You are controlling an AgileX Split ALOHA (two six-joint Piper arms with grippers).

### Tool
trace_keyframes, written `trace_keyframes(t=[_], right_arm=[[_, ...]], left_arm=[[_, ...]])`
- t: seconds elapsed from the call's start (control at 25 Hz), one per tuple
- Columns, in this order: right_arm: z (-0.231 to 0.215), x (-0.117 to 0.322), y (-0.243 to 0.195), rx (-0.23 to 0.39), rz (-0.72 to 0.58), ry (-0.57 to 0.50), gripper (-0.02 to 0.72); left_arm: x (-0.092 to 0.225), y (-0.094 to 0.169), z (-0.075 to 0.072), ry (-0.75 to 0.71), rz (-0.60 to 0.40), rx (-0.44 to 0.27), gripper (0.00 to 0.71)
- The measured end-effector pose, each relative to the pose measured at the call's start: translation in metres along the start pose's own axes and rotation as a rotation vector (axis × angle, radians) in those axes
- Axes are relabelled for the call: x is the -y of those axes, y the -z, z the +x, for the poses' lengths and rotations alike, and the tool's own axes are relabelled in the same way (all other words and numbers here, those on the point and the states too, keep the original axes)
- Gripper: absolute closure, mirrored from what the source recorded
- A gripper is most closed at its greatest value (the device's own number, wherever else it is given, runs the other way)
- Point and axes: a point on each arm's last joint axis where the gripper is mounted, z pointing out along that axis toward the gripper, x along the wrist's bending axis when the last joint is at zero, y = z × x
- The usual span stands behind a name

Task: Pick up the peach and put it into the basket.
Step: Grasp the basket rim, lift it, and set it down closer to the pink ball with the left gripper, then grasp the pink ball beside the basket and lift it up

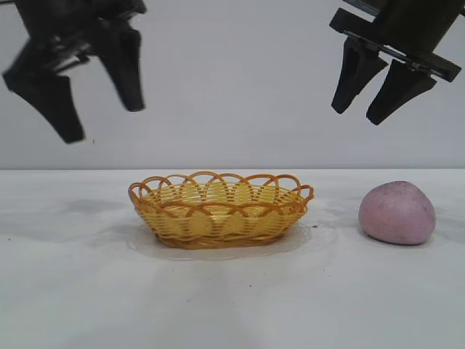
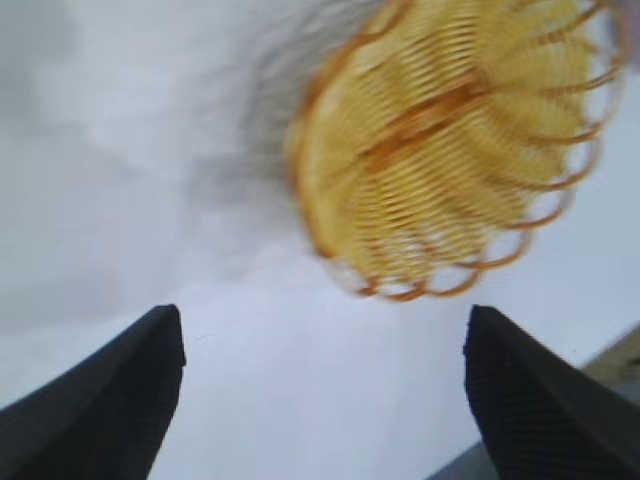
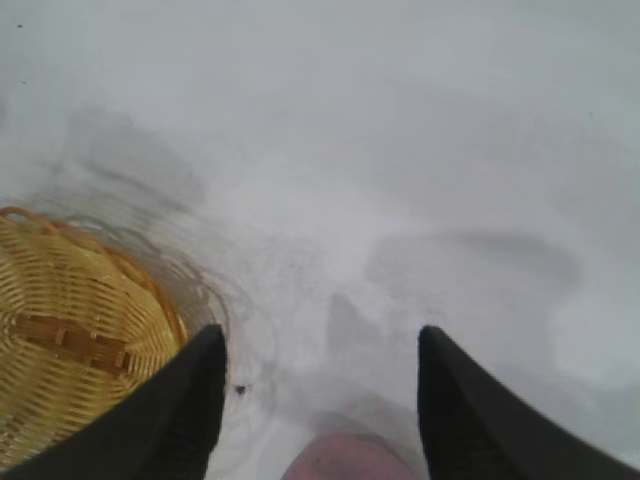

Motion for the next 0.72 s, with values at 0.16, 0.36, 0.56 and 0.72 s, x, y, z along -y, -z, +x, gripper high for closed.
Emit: trace_keyframes(t=[0.16, 0.36, 0.56, 0.72], right_arm=[[0.0, 0.0, 0.0, 0.0, 0.001, 0.0, 0.351], [0.0, 0.0, 0.0, 0.0, 0.001, 0.0, 0.351], [0.0, 0.0, 0.0, 0.0, 0.001, 0.0, 0.351], [0.0, 0.0, 0.0, 0.0, 0.001, 0.002, 0.351]], left_arm=[[0.004, 0.005, 0.018, 0.004, 0.06, -0.208, 0.195], [0.006, 0.009, 0.029, 0.041, 0.068, -0.308, 0.195], [0.01, 0.016, 0.056, 0.122, 0.059, -0.312, 0.195], [0.022, 0.026, 0.093, 0.221, 0.057, -0.326, 0.195]])
